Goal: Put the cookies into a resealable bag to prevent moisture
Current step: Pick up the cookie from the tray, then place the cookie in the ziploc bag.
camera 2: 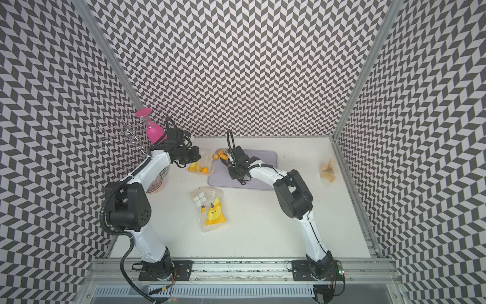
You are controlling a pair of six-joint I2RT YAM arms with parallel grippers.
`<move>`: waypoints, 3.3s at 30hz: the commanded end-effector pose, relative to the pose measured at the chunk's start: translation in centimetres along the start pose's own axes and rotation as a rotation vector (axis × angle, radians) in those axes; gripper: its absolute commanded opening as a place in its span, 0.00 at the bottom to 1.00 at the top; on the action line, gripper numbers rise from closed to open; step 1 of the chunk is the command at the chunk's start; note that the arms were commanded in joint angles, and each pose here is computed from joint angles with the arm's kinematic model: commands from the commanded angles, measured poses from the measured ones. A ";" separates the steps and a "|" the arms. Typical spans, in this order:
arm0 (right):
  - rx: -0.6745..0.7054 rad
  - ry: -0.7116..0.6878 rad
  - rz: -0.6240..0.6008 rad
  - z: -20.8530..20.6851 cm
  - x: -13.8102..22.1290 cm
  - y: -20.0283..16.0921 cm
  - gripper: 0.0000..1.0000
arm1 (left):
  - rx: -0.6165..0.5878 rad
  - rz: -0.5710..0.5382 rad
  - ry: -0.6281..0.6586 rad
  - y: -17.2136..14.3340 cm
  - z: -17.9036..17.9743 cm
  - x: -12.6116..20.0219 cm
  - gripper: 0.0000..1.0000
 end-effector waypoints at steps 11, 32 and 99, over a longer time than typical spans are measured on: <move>-0.025 -0.059 -0.196 -0.5 9.1 0.4 0.13 | -0.018 0.011 -0.044 -0.1 -0.8 0.1 0.00; 0.290 0.057 -0.303 8.8 16.3 -0.9 0.11 | -0.051 0.064 -0.054 -1.4 -1.7 -1.2 0.00; 0.052 -0.134 -0.368 7.8 20.5 -3.2 0.26 | -0.063 0.058 -0.051 -1.4 -2.2 -0.8 0.00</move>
Point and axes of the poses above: each gripper's point midway between its finger pads, its own x axis back along the fingers, its own z axis along the line the jaws close on, y = z × x, the point moved 4 cm from there along x, back along the fingers, and after that the axes turned 12 degrees about x, right-handed, at the moved point
